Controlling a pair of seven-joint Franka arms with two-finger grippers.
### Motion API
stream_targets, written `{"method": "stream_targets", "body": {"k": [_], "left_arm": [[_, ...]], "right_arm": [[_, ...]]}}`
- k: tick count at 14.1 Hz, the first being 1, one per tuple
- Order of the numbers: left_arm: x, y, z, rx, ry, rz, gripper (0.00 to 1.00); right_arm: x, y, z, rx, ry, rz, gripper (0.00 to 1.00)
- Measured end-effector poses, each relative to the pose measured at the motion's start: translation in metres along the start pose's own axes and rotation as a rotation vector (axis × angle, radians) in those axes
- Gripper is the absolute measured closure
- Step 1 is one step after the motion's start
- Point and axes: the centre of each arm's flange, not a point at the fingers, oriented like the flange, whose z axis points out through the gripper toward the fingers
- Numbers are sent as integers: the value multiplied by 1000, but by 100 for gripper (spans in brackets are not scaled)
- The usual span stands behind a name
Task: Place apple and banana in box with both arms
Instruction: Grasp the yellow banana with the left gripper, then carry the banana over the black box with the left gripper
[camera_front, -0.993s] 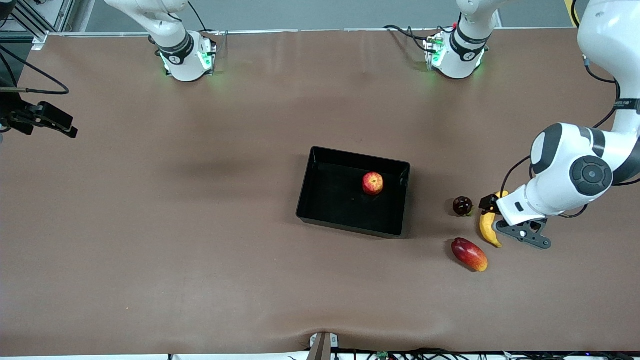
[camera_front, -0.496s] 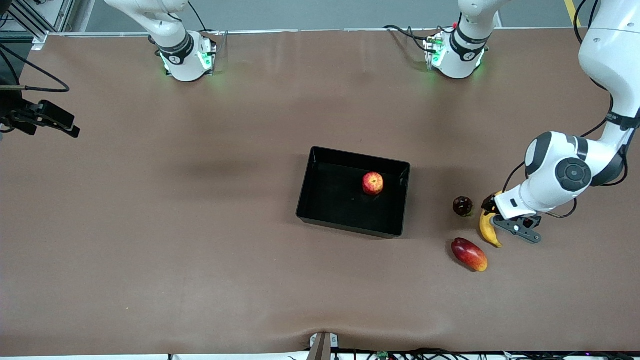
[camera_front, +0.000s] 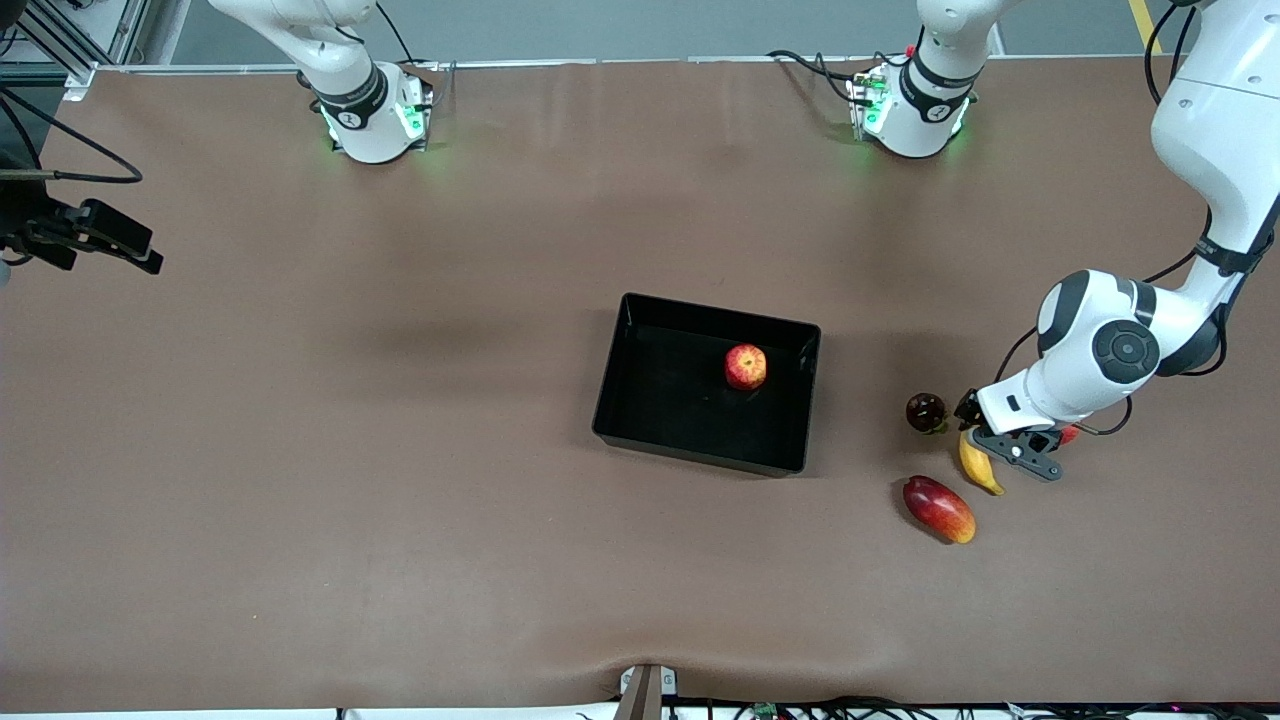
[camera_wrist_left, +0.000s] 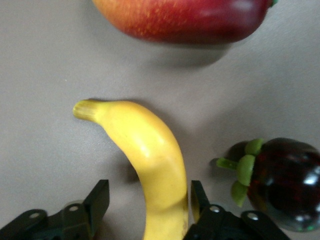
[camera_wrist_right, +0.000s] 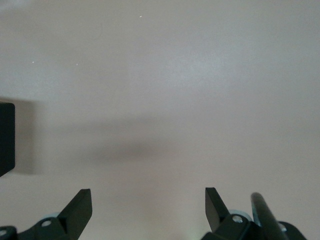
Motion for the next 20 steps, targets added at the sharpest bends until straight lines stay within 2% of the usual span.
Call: {"method": "stream_targets", "body": {"k": [3, 7, 10, 13, 16, 20], "left_arm": [[0, 0, 1, 0, 4, -55, 63], [14, 6, -25, 25, 37, -45, 64], [30, 27, -69, 65, 24, -50, 64], [50, 72, -124, 106, 7, -94, 64], [73, 114, -171, 67, 14, -167, 64], [106, 170, -212, 2, 63, -280, 64]], "right_arm": [[0, 0, 0, 0, 1, -23, 0], [0, 1, -1, -1, 4, -65, 0], [0, 1, -1, -1, 4, -66, 0], [0, 2, -1, -1, 3, -68, 0], [0, 2, -1, -1, 2, -67, 0], [0, 3, -1, -1, 2, -66, 0]]}}
